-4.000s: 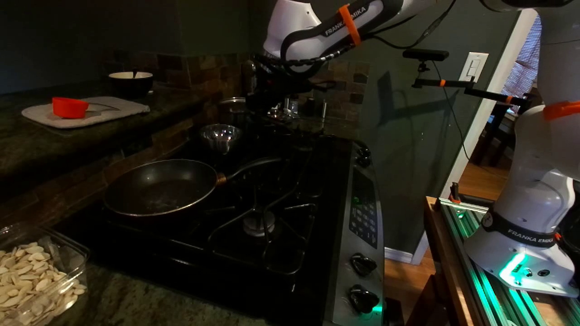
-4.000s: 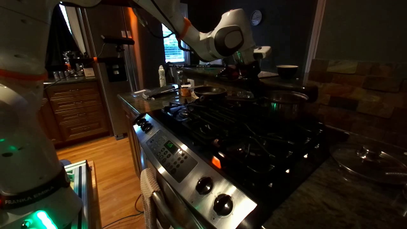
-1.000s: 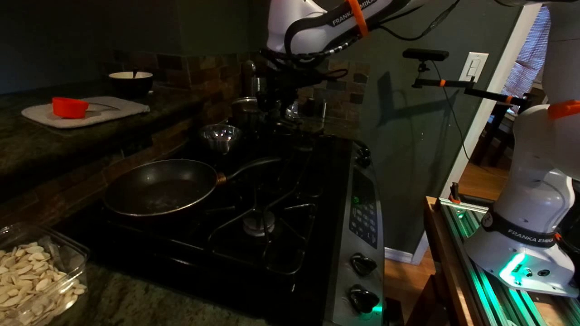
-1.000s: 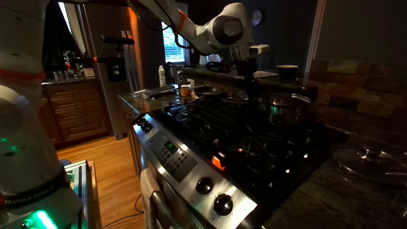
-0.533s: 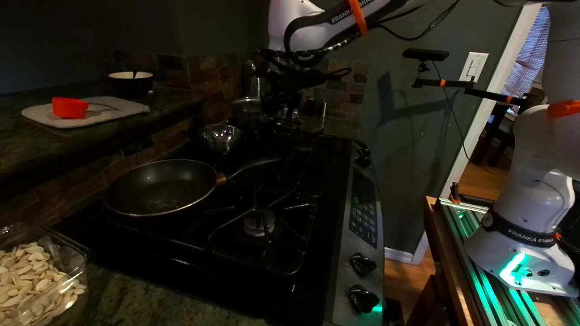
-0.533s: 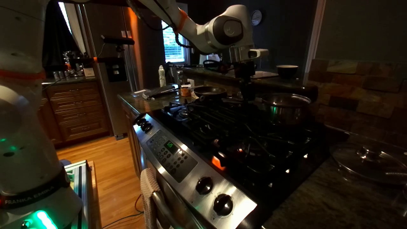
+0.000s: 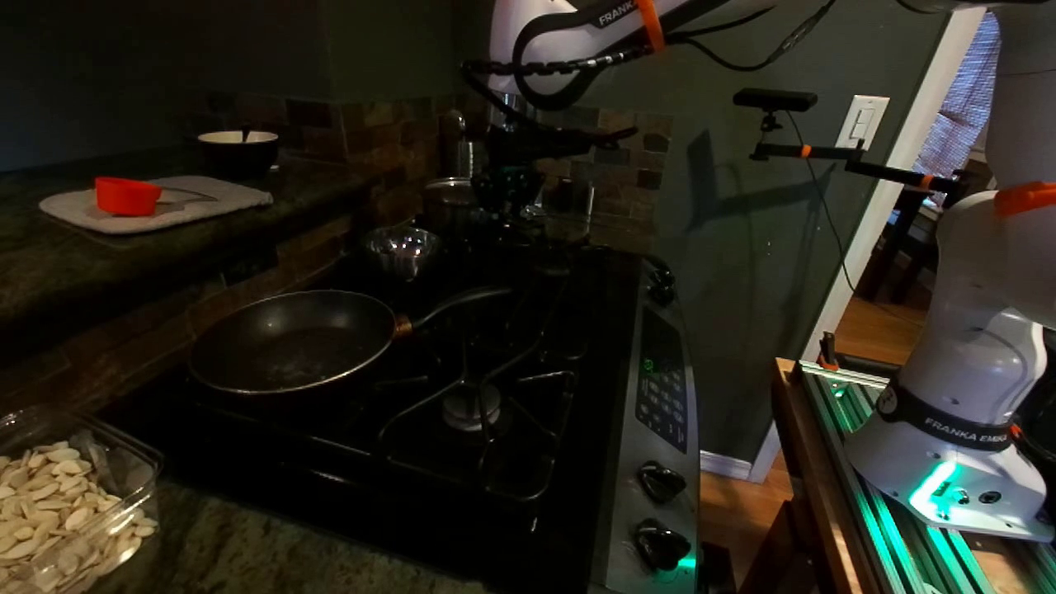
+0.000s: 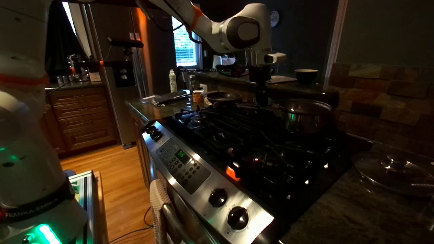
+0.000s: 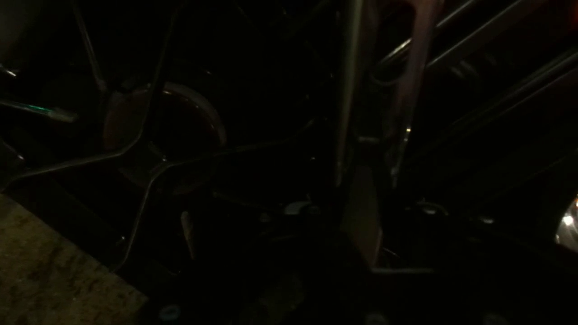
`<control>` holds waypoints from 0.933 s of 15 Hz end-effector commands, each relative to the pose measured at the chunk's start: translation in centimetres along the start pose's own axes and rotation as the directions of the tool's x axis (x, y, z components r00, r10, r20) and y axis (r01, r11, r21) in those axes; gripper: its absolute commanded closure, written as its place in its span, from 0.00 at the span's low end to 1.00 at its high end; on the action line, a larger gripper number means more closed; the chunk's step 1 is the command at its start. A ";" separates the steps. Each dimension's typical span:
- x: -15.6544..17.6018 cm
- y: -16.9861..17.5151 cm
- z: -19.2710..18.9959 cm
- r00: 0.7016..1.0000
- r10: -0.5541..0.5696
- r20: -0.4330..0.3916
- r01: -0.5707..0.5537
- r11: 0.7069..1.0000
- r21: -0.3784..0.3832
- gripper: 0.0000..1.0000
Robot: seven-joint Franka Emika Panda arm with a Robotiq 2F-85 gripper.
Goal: Slide the silver pot to the bottom right stove plate
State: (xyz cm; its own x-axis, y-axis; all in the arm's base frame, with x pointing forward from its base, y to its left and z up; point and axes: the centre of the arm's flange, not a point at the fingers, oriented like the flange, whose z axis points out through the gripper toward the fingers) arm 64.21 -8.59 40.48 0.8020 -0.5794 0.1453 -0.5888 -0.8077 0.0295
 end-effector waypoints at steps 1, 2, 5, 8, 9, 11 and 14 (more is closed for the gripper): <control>0.2 0.0 -0.1 1.000 0.008 0.020 -0.008 1.000 0.028 0.92; 0.2 0.1 0.0 1.000 0.009 0.023 -0.010 1.000 0.029 0.92; 0.2 0.2 0.1 1.000 0.016 0.023 -0.017 0.999 0.032 0.92; 0.2 0.3 -0.6 1.000 0.018 0.021 -0.018 0.999 0.034 0.92; 0.2 0.4 -0.9 1.000 0.019 0.015 -0.019 0.999 0.037 0.92; 0.2 0.5 -1.6 1.000 0.023 0.005 -0.023 0.999 0.045 0.92; 0.5 0.7 -2.7 1.000 0.029 -0.007 -0.029 0.998 0.050 0.92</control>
State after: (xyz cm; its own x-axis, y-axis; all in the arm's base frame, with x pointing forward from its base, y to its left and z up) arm 64.31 -9.02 41.53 0.7904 -0.5931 0.1531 -0.6006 -0.7996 0.0032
